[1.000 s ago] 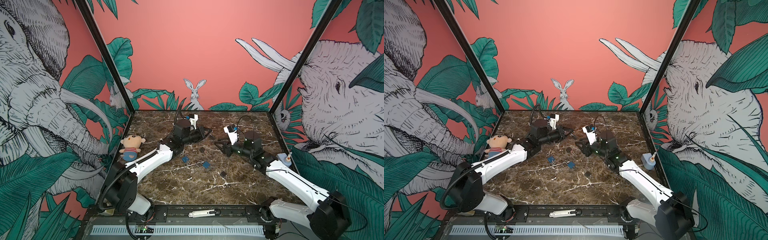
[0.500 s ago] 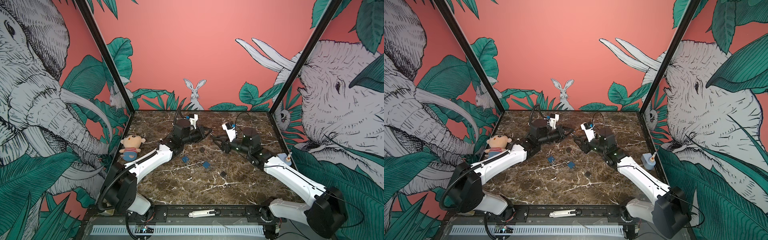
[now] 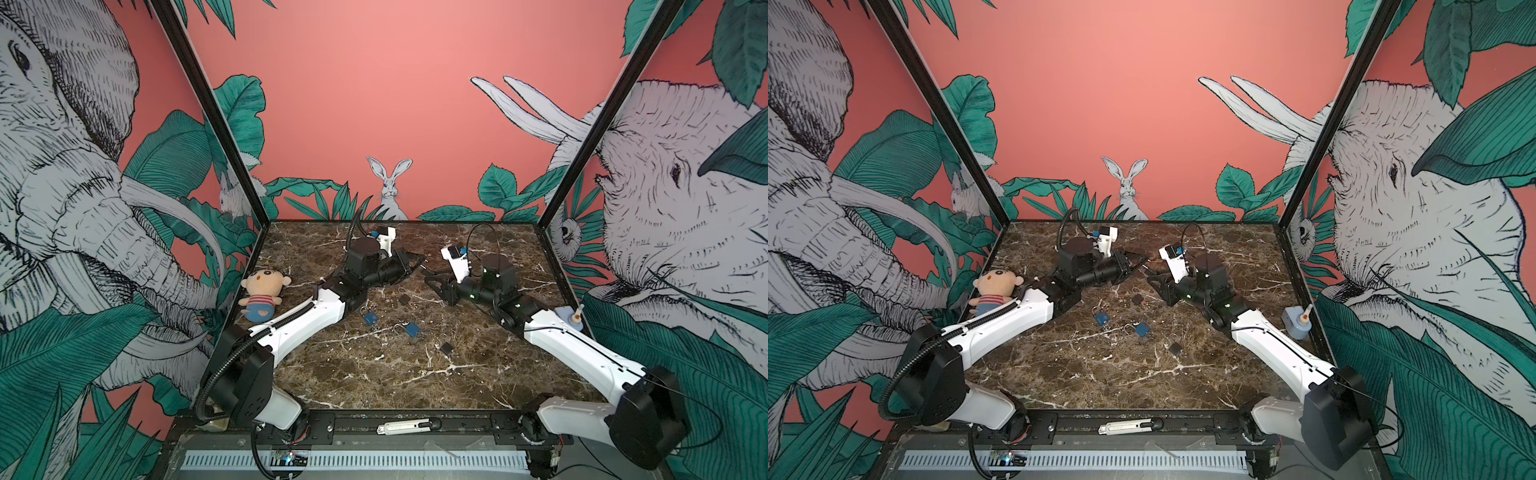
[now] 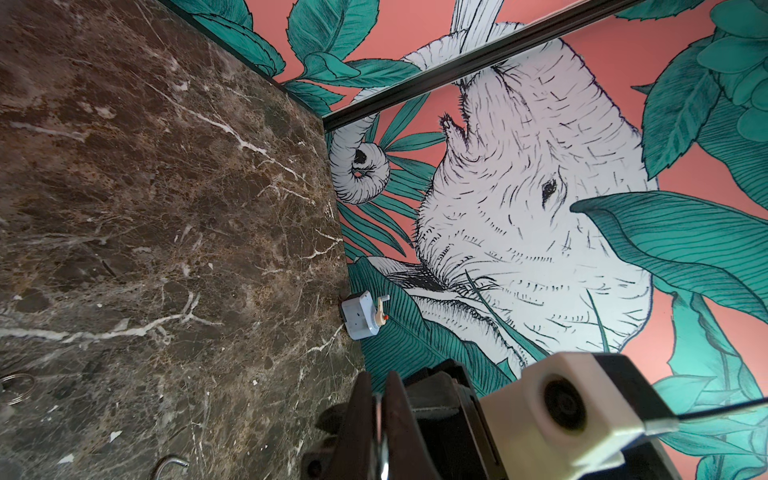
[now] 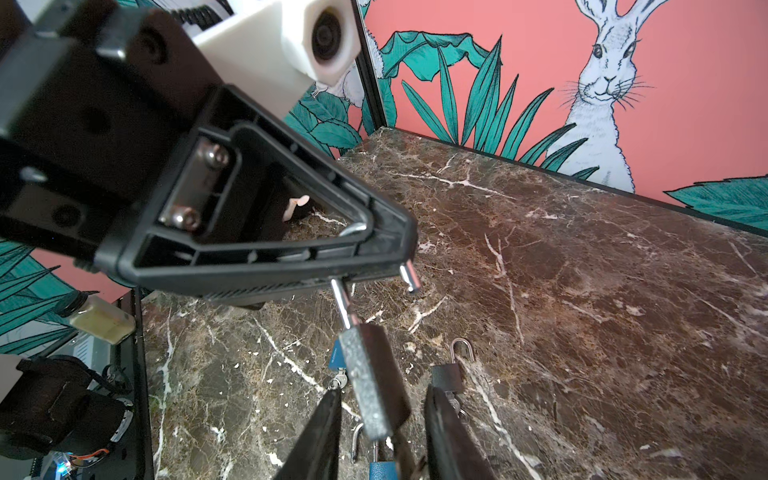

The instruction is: Lock with the key

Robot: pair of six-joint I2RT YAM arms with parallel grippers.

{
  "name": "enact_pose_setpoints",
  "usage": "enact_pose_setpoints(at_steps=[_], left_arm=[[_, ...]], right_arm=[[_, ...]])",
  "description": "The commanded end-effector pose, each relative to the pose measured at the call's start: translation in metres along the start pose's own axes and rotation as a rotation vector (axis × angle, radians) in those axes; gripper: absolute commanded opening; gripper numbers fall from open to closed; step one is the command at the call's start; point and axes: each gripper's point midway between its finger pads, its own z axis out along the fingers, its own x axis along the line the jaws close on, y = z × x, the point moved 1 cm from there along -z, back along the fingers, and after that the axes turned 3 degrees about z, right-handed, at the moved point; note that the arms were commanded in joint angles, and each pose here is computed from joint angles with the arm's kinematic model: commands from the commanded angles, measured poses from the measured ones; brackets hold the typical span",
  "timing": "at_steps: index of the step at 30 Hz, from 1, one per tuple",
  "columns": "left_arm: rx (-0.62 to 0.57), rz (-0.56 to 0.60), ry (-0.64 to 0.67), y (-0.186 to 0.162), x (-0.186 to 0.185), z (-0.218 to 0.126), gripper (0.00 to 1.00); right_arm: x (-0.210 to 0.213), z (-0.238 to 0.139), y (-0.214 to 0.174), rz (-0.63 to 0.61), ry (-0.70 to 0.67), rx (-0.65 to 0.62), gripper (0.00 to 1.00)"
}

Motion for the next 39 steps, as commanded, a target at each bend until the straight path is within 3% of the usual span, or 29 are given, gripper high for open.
enact_pose_setpoints(at_steps=[1, 12, 15, 20, 24, 25, 27, 29, 31, 34, 39], left_arm=[[-0.027, 0.026, -0.092, 0.009, -0.032, -0.007, 0.00], [-0.021, 0.015, -0.089, 0.006, -0.028, -0.005, 0.00], [-0.022, 0.015, -0.094, 0.006, -0.029, -0.005, 0.00], [-0.025, 0.017, -0.094, 0.007, -0.029, -0.007, 0.00], [-0.034, 0.033, -0.072, 0.007, -0.025, -0.008, 0.00], [-0.039, 0.048, -0.056, 0.007, -0.024, -0.010, 0.00], [-0.051, 0.084, -0.018, 0.010, -0.020, -0.016, 0.23], [-0.081, 0.139, 0.031, 0.017, -0.015, -0.026, 0.37], [-0.112, 0.194, 0.088, 0.024, -0.009, -0.039, 0.44], [-0.137, 0.308, 0.151, 0.033, -0.005, -0.056, 0.43], [-0.047, 0.568, 0.122, 0.022, -0.018, -0.064, 0.33]], right_arm=[[0.006, -0.002, 0.029, -0.049, 0.016, -0.079, 0.32], [0.006, 0.000, 0.036, -0.057, 0.021, -0.094, 0.30], [0.007, 0.001, 0.037, -0.056, 0.025, -0.094, 0.22], [0.008, 0.001, 0.037, -0.050, 0.031, -0.088, 0.00], [0.008, -0.002, 0.034, -0.043, 0.025, -0.077, 0.00], [0.009, -0.003, 0.033, -0.043, 0.024, -0.068, 0.00], [0.010, -0.007, 0.030, -0.040, 0.019, -0.047, 0.00], [0.011, -0.010, 0.025, -0.032, 0.017, -0.030, 0.00], [0.013, -0.014, 0.020, -0.017, 0.023, -0.012, 0.00], [0.016, -0.019, 0.009, 0.001, 0.031, 0.024, 0.00], [0.029, -0.027, -0.005, 0.035, 0.086, 0.083, 0.00]])
